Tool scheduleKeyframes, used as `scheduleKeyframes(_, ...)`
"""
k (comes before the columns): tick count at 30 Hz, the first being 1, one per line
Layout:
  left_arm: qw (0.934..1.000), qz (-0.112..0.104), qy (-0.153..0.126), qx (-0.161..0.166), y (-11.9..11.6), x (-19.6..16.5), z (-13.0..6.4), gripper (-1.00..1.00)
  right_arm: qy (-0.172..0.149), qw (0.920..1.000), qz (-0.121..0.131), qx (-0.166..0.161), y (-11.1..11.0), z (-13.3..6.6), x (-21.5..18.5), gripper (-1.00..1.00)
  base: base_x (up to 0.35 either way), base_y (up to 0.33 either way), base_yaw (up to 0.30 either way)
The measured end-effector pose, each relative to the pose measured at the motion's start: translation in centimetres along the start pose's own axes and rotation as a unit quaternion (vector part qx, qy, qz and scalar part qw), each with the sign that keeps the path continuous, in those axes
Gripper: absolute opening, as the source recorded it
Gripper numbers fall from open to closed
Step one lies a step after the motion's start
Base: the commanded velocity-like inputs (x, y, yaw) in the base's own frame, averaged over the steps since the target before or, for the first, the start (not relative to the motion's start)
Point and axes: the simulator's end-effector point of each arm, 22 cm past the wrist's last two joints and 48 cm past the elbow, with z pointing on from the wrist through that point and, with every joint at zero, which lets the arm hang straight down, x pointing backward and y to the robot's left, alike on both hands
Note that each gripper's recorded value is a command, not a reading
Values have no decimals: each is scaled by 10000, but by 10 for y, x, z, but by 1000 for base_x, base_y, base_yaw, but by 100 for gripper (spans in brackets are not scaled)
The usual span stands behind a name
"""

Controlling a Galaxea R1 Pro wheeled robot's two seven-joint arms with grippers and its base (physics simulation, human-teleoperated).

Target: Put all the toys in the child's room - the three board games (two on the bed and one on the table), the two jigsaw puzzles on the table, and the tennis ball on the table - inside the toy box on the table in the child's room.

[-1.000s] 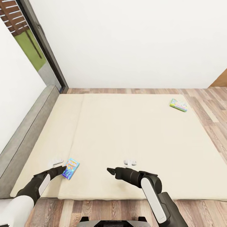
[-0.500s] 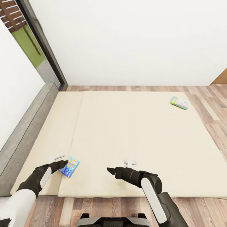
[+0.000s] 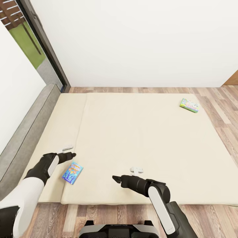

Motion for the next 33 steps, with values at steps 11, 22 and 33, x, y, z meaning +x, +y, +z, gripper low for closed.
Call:
scheduleKeyframes(11,9994,338,54,-64,-7,-6,8,100,-103,9999,24,40,-8,3,-2,100,0,0,0)
scheduleKeyframes(22,9990,367,225,-141,2,16,20,100,-110,9999,70,63,-14,8,0,100,0,0,0)
scheduleKeyframes(33,9986,379,302,-208,11,34,32,100,-48,9999,125,83,-20,12,6,100,0,0,0)
